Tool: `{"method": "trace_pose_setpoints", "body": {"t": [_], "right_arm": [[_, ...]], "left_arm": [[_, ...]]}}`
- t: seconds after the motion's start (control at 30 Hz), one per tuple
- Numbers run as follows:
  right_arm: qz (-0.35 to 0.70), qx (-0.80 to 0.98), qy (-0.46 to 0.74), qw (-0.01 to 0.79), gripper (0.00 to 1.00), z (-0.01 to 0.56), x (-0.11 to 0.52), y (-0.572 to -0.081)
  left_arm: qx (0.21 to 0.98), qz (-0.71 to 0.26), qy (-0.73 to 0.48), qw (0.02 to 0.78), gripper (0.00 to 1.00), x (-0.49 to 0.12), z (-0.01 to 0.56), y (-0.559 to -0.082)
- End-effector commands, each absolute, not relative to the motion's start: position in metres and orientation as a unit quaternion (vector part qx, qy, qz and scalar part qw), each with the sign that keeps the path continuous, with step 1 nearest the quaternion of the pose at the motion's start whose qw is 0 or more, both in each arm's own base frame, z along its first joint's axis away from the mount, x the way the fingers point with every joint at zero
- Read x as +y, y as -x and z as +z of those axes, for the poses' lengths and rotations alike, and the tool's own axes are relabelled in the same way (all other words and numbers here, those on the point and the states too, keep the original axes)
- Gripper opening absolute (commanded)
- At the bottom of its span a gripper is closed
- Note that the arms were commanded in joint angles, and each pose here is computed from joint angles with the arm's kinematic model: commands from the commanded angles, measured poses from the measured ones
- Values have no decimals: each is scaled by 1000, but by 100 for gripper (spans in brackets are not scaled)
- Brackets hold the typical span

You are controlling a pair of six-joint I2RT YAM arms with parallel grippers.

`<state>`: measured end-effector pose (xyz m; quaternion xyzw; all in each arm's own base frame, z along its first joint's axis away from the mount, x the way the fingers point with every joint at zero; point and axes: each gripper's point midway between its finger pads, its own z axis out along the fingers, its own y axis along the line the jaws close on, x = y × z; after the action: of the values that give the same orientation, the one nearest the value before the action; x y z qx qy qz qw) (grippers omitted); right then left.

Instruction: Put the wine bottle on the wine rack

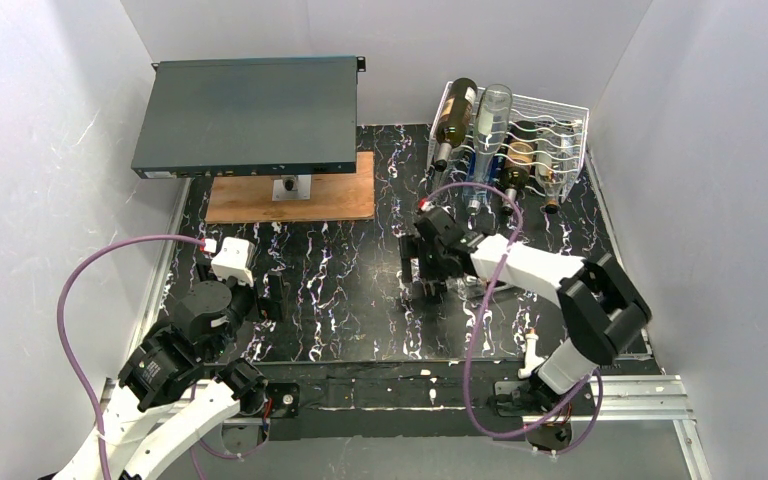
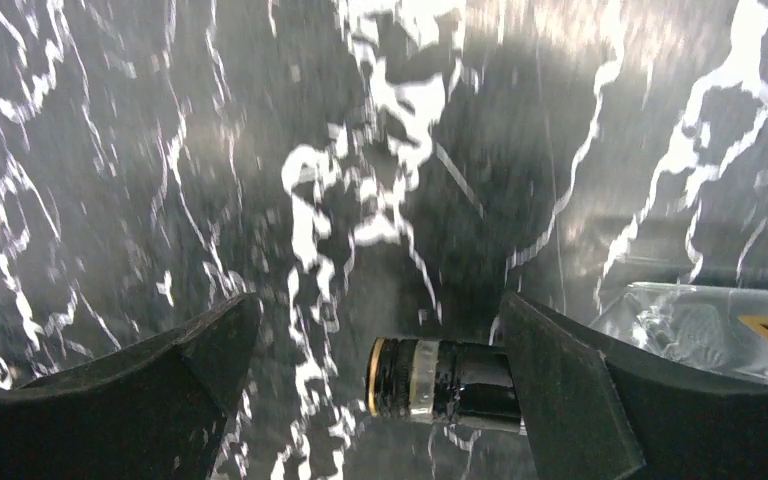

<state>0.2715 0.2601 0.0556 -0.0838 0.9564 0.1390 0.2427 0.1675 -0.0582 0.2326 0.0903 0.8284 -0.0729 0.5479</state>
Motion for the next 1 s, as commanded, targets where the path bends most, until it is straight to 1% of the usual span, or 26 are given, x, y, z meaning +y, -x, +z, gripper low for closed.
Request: {"method": "trace_pose_setpoints", "body": {"t": [0.0,0.07,0.17,0.33,0.4,0.47,0.57,0.73,0.87,0.97], "right_arm": [[131,967,71,209,100,57,235,-225],[124,969,69,203,100,60,221,-211],[111,966,69,224,100,82,204,-206],[101,940,56,321,100,146,192,-230],[66,928,0,366,100,167,173,-243],[-2,916,-106,388,100,175,134,-247],[-48,893,-216,391,100,174,93,-245],[-52,877,-321,353,100,148,49,-235],[-22,890,-336,307,100,123,50,-231],[-9,896,-336,288,100,111,57,-230]], "left_arm": [[825,-73,-95,552,99,-59,233,-168],[825,-74,-96,552,99,-60,233,-168],[826,-77,-99,550,99,-61,232,-168],[827,-79,-103,547,99,-63,231,-168],[827,-78,-103,547,99,-63,231,-169],[826,-77,-101,549,99,-62,232,-169],[825,-75,-98,551,99,-60,233,-168],[825,-76,-99,552,99,-61,233,-168],[825,-77,-98,552,99,-61,233,-168],[824,-78,-98,552,99,-61,233,-168]]}}
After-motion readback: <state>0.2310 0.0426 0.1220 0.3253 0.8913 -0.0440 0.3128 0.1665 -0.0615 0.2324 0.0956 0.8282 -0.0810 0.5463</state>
